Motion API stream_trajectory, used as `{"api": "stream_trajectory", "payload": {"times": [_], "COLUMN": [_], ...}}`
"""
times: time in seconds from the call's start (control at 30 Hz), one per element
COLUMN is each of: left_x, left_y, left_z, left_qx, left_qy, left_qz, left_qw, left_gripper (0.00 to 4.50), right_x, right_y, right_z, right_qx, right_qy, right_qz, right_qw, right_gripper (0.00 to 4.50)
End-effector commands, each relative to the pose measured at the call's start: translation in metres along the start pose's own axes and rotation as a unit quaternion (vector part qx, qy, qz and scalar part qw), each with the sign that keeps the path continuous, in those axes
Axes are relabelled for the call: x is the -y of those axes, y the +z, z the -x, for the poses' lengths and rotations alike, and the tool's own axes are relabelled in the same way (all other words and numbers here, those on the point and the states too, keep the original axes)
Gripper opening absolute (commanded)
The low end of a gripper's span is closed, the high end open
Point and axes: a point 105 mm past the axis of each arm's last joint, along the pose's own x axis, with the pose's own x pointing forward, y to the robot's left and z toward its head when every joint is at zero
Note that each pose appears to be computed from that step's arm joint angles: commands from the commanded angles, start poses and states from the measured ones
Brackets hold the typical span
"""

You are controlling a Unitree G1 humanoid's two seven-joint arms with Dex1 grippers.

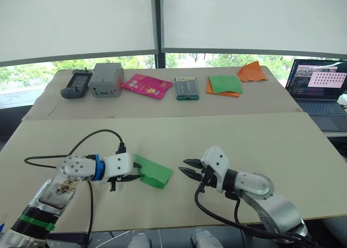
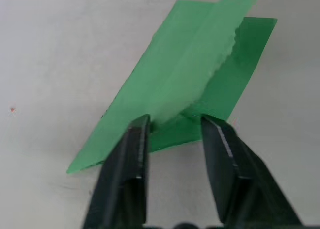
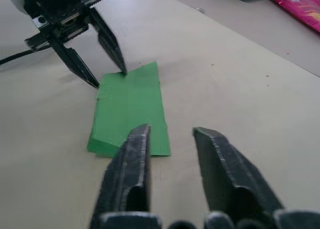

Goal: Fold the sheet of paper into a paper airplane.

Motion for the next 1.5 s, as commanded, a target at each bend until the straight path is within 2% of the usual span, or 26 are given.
{"api": "stream_trajectory", "payload": {"times": [0.03,0.17,0.2,0.47,0.77,0.8,1.1,1.17,1.27,1.5], "left_x": [-0.018,-0.022,-0.022,-0.025,-0.030,-0.030,-0.027,-0.026,-0.024,-0.021], "left_y": [0.020,0.024,0.023,-0.013,-0.013,-0.012,-0.008,-0.007,-0.005,-0.004], "left_z": [0.034,0.053,0.054,0.050,0.044,0.044,0.039,0.037,0.034,0.027], "left_qx": [0.052,0.087,0.089,0.065,0.094,0.098,0.107,0.109,0.111,0.113], "left_qy": [-0.002,-0.024,-0.026,0.005,0.013,0.010,-0.010,-0.012,-0.018,-0.031], "left_qz": [0.044,0.114,0.121,0.131,0.174,0.180,0.197,0.197,0.196,0.192], "left_qw": [0.998,0.989,0.988,0.989,0.980,0.979,0.975,0.974,0.974,0.974], "left_gripper": [2.89,2.89,2.89,2.89,2.89,2.89,2.89,2.89,2.89,2.89], "right_x": [-0.009,-0.018,-0.019,-0.024,-0.022,-0.022,-0.016,-0.016,-0.017,-0.010], "right_y": [0.012,0.006,0.005,-0.001,-0.012,-0.012,-0.017,-0.018,-0.016,-0.012], "right_z": [-0.005,-0.023,-0.027,-0.049,-0.059,-0.060,-0.061,-0.060,-0.057,-0.041], "right_qx": [0.026,0.028,0.029,0.034,0.024,0.027,0.027,0.027,0.030,0.023], "right_qy": [0.027,0.039,0.037,0.027,-0.001,-0.003,-0.016,-0.014,-0.001,0.095], "right_qz": [0.026,0.044,0.048,0.082,0.104,0.103,0.100,0.101,0.115,0.168], "right_qw": [0.999,0.998,0.998,0.996,0.994,0.994,0.994,0.994,0.993,0.981], "right_gripper": [3.00,4.38,4.47,4.47,4.47,3.93,0.94,0.14,0.03,0.03]}}
